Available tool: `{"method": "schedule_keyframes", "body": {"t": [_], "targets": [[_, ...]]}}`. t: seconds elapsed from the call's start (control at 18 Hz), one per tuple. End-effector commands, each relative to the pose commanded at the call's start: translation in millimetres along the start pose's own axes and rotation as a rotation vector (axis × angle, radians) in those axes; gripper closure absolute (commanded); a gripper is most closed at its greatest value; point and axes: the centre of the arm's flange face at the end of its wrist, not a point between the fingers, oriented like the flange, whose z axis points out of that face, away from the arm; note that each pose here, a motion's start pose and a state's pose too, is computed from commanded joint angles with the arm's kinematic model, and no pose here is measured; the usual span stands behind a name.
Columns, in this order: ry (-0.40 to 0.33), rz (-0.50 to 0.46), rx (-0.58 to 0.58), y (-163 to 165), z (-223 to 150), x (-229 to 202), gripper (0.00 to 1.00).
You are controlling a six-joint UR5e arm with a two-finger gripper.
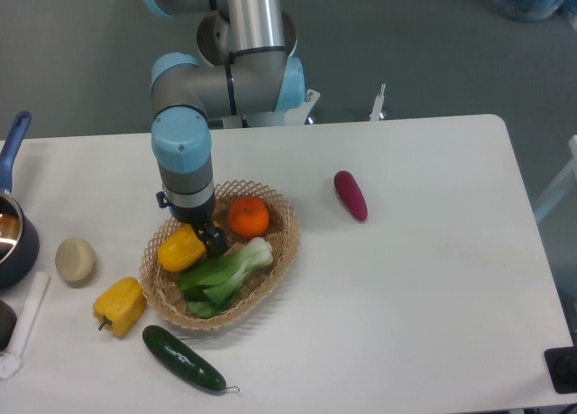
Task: Pick up the mango from the basket
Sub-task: 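Lower the gripper onto the yellow mango and close the fingers around it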
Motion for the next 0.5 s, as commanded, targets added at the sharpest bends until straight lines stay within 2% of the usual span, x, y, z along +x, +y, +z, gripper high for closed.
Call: {"method": "schedule_keyframes", "body": {"t": [0.5], "targets": [[0.004, 0.001, -0.006, 1.2, 3.0, 2.5, 0.00]]}}
